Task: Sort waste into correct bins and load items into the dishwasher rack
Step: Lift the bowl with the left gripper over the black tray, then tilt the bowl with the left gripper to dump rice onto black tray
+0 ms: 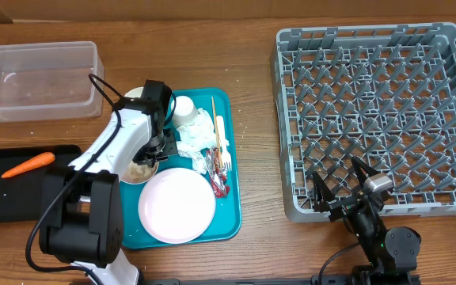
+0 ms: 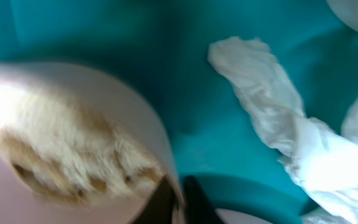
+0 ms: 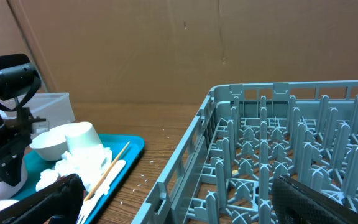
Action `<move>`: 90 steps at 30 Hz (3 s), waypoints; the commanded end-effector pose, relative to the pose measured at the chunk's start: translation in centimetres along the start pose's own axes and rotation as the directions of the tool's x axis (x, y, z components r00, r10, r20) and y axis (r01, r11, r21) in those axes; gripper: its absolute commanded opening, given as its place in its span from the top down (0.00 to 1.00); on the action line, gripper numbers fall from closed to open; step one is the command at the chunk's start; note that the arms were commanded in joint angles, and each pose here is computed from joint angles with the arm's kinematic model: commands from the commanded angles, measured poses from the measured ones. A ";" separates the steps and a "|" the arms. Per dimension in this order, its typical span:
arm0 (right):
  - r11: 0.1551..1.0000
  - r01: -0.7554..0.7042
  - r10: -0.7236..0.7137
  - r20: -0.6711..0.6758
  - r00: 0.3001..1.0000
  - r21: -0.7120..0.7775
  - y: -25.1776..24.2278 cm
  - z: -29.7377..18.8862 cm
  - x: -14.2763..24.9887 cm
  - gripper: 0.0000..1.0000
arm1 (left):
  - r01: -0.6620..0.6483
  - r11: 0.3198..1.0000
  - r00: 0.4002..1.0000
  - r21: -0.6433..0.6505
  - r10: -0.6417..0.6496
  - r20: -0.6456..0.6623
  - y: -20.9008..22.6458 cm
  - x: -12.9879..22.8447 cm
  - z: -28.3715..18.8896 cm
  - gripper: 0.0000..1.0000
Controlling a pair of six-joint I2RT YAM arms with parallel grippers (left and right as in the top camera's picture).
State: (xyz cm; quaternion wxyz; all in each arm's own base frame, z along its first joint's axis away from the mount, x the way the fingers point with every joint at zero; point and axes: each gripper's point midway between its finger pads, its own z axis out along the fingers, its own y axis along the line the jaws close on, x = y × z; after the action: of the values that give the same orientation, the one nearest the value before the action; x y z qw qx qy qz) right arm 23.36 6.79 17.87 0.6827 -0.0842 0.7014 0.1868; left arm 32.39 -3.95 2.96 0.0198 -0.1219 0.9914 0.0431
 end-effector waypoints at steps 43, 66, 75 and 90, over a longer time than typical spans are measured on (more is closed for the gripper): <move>1.000 -0.002 0.002 0.003 1.000 0.002 0.0 0.0 0.2 0.00 | 0.410 0.607 0.844 0.681 -0.535 -0.032 19.7 -6.7 -16.4 0.96; 1.000 -0.002 0.002 0.003 1.000 0.002 0.0 0.0 0.2 0.00 | 0.320 0.258 0.724 0.912 -0.687 -0.060 24.5 -4.7 -12.4 0.96; 1.000 -0.002 0.002 0.003 1.000 0.002 0.0 0.0 0.2 0.00 | 0.305 0.240 0.706 0.922 -0.707 -0.050 25.3 -4.8 -12.7 0.96; 1.000 -0.002 0.002 0.003 1.000 0.002 0.0 0.0 0.2 0.00 | 0.341 0.121 0.617 0.932 -0.777 -0.125 28.2 -3.9 -12.9 0.95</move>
State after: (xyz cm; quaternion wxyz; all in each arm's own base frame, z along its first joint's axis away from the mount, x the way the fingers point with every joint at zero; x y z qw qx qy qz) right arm 23.36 6.80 17.87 0.6827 -0.0843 0.7013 0.1870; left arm 29.19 22.85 17.40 0.2838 -0.4510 0.7030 -0.4710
